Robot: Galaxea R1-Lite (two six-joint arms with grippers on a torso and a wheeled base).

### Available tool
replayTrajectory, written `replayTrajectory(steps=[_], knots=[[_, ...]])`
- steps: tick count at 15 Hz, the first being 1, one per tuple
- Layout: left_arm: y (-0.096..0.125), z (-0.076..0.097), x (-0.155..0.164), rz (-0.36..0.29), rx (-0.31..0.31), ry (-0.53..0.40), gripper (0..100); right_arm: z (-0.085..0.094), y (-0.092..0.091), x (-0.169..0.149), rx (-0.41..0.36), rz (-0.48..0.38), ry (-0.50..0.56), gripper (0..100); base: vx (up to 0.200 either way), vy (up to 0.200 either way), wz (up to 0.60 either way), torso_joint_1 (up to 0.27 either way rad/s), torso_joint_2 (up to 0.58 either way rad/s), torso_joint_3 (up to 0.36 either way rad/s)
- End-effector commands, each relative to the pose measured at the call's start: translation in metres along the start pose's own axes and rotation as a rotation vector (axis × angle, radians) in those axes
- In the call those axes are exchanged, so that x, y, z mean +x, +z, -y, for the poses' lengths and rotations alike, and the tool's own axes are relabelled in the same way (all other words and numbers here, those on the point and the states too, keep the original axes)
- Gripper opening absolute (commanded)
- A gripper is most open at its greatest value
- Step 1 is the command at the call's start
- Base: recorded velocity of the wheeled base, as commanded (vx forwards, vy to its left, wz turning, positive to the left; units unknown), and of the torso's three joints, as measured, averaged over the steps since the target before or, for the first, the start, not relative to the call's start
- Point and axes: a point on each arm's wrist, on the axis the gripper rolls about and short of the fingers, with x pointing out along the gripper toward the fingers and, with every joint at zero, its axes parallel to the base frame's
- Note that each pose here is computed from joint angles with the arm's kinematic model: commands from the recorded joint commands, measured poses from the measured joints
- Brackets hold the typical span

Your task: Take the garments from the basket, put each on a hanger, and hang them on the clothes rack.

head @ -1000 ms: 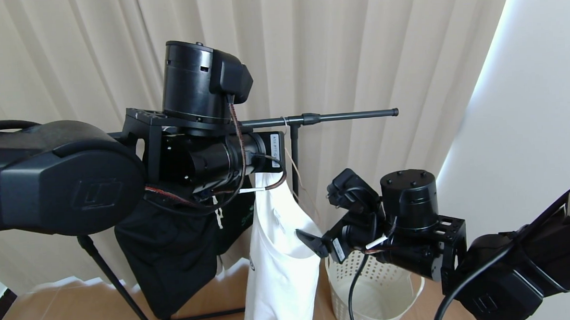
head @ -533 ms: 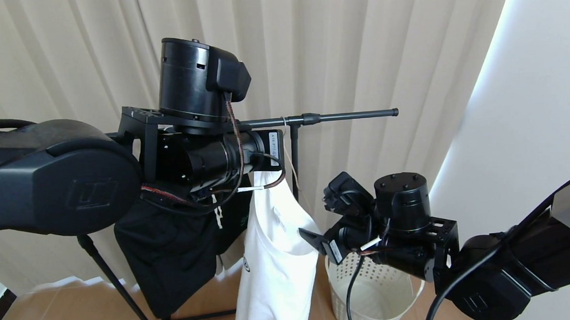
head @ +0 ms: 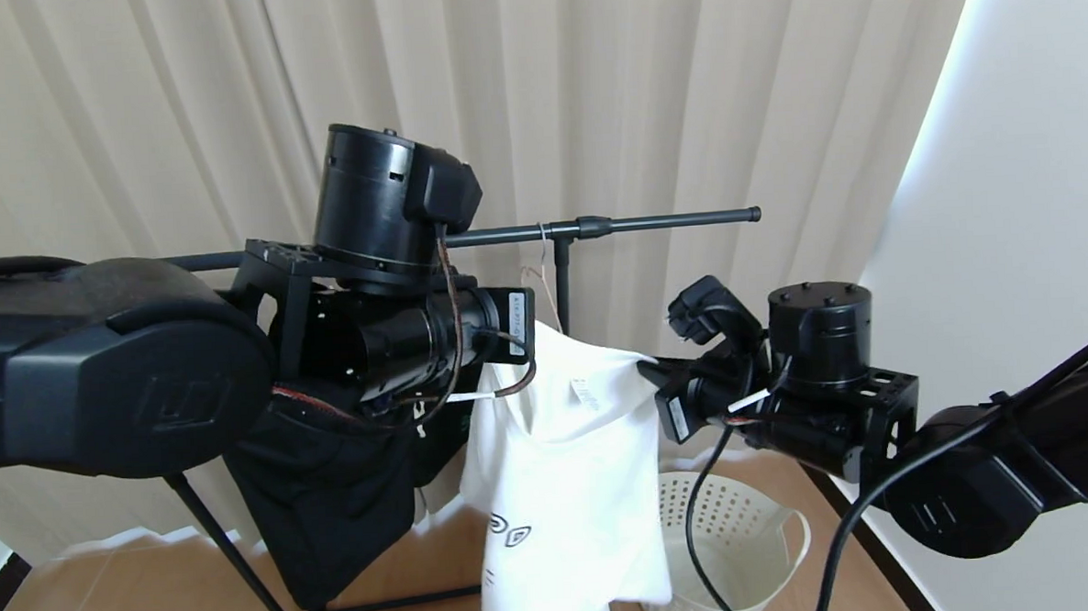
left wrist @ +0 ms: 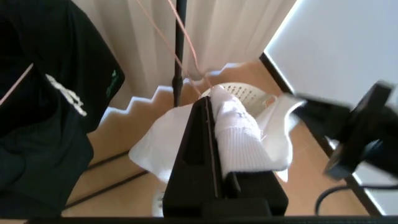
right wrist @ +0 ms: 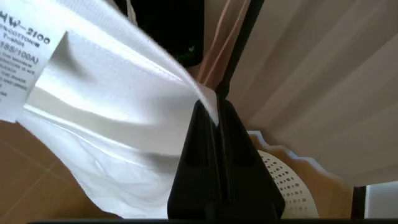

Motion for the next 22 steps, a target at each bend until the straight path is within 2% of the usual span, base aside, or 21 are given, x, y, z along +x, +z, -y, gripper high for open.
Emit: replayTrajectory(steps=[1, 2, 4, 5, 6, 15, 18, 22], knots=[[-0.02, -0.002, 0.015, -0.074, 0.024, 0.025, 0, 0.022, 0.019, -0.017, -0.003, 0.068, -0.062, 0, 0.0, 0.0, 0.0, 0.0, 0.0, 0.0], [-0.027, -0.002, 0.019, -0.098, 0.032, 0.03, 0, 0.026, 0.023, -0.021, 0.001, 0.081, -0.076, 0, 0.0, 0.0, 0.0, 0.0, 0.0, 0.0], [-0.028, -0.002, 0.02, -0.102, 0.033, 0.031, 0, 0.027, 0.024, -0.022, 0.001, 0.085, -0.078, 0, 0.0, 0.0, 0.0, 0.0, 0.0, 0.0], [-0.044, 0.001, 0.028, -0.155, 0.058, 0.034, 0, 0.029, 0.028, -0.026, 0.002, 0.101, -0.086, 0, 0.0, 0.0, 0.0, 0.0, 0.0, 0.0], [-0.048, 0.003, 0.029, -0.168, 0.067, 0.033, 100, 0.029, 0.028, -0.026, 0.002, 0.101, -0.086, 0, 0.0, 0.0, 0.0, 0.0, 0.0, 0.0], [-0.048, 0.003, 0.028, -0.161, 0.063, 0.029, 100, 0.052, 0.04, -0.034, 0.017, 0.144, -0.156, 0, 0.0, 0.0, 0.0, 0.0, 0.0, 0.0], [-0.046, 0.003, 0.031, -0.158, 0.062, 0.034, 100, 0.053, 0.041, -0.033, 0.017, 0.15, -0.157, 0, 0.0, 0.0, 0.0, 0.0, 0.0, 0.0], [-0.038, -0.001, 0.066, -0.145, 0.049, 0.068, 100, 0.053, 0.041, -0.033, 0.017, 0.152, -0.159, 0, 0.0, 0.0, 0.0, 0.0, 0.0, 0.0]])
